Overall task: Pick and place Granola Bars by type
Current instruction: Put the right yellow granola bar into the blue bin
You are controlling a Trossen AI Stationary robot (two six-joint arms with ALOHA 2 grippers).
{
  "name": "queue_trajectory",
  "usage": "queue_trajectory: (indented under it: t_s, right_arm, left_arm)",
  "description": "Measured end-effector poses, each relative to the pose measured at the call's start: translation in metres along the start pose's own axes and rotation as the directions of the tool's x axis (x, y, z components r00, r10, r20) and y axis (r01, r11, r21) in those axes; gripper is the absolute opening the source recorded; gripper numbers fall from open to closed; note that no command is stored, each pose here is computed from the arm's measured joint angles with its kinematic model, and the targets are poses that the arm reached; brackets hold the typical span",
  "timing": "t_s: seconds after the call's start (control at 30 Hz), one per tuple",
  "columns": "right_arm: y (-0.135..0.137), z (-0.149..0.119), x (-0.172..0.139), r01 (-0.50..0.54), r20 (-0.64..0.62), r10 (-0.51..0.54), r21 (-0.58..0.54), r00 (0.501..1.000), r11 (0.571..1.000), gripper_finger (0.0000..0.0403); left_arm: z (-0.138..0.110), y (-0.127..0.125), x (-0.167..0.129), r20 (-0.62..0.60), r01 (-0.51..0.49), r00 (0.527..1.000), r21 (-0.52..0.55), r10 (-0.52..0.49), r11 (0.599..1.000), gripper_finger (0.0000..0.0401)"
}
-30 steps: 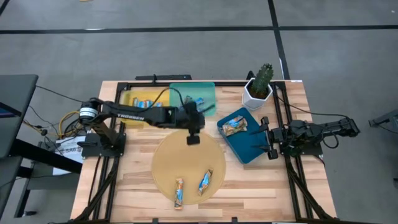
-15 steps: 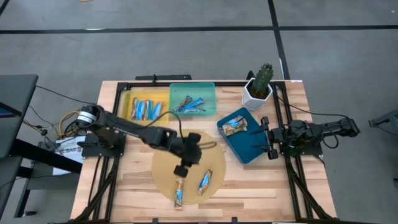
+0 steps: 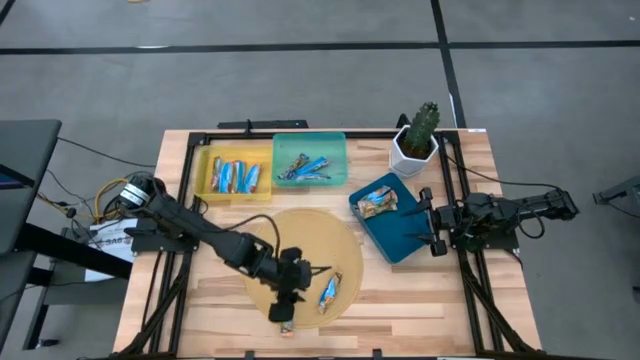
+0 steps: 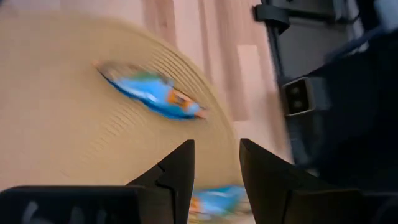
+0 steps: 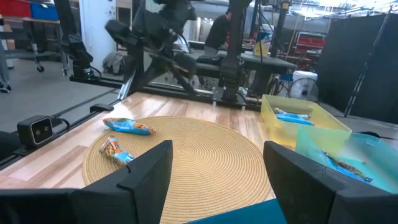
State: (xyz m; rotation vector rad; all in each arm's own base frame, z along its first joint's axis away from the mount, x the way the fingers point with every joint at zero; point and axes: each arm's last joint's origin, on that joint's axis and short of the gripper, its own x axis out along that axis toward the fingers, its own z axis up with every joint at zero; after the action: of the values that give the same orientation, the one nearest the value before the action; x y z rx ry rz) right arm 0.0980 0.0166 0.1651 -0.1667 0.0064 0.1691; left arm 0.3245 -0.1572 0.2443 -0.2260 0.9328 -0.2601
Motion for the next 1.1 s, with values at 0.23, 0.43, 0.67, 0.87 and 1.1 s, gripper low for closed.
queue_trajectory:
  t_s: [0.23,0.43,0.67,0.87,1.1]
  right_arm:
    - [0.0,0.0,0.0,0.0,0.0,0.0,0.0,1.0,1.0,0.0244]
    - [0.0,0.0,0.0,0.0,0.0,0.0,0.0,1.0,1.0,0.0244]
    - [0.0,0.0,0.0,0.0,0.0,0.0,0.0,1.0,1.0,0.0244]
    - [0.0,0.0,0.0,0.0,0.0,0.0,0.0,1.0,1.0,0.0244]
    - [0.0,0.0,0.0,0.0,0.0,0.0,0.0,1.0,1.0,0.0244]
  left_arm:
    - [-0.016,-0.029,0.001,-0.035,0.025,0.998,-0.4,-0.043,0.916,0.0119]
    - [-0.034,-0.044,0.0,-0.065,-0.093,0.996,-0.578,0.068,0.81,0.0119]
    - [-0.041,-0.047,-0.001,-0.073,-0.144,0.99,-0.466,0.124,0.873,0.0119]
    - [-0.039,-0.04,-0.001,-0.071,-0.187,0.982,-0.54,0.177,0.821,0.0119]
    - [-0.046,-0.03,-0.004,-0.133,-0.303,0.946,-0.682,0.295,0.666,0.0119]
